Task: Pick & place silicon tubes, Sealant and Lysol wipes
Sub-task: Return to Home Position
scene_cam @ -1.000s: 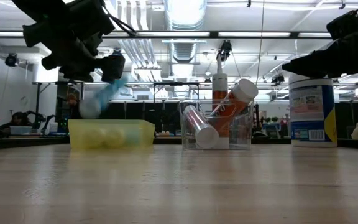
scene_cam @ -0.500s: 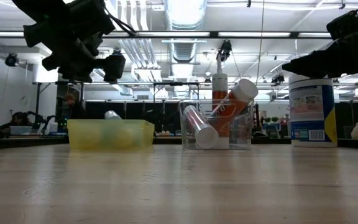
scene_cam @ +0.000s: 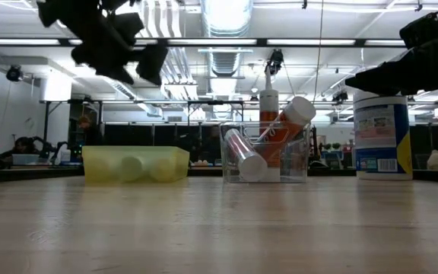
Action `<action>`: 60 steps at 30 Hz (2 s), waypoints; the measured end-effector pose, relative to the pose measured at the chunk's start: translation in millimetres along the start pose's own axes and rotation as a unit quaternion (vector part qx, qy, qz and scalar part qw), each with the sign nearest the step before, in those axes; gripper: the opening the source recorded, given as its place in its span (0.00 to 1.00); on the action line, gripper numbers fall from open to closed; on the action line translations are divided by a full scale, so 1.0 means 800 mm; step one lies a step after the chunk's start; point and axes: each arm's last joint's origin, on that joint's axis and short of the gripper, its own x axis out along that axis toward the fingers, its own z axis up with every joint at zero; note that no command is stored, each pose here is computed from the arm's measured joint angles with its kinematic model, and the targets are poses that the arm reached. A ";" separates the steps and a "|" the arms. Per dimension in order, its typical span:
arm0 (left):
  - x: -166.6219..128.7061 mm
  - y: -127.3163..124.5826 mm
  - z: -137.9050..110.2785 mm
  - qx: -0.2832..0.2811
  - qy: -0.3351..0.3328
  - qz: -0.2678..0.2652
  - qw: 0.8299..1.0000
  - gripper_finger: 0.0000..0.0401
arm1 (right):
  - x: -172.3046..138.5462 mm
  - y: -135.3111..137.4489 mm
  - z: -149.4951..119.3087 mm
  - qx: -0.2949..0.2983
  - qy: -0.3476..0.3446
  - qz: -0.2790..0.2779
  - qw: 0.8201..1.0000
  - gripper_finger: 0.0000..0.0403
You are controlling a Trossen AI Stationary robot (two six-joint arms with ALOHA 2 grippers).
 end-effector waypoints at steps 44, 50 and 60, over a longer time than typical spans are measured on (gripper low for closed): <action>-0.035 -0.038 -0.003 0.327 0.003 -0.524 0.786 0.90 | 0.000 0.000 0.000 0.000 0.000 0.000 1.000 0.79; -0.031 -0.036 -0.004 0.312 0.015 -0.487 0.816 0.90 | 0.000 0.000 0.000 0.000 0.000 0.000 1.000 0.79; -0.031 -0.036 -0.004 0.310 0.019 -0.486 0.817 0.90 | 0.000 0.000 0.000 0.000 0.000 0.000 1.000 0.79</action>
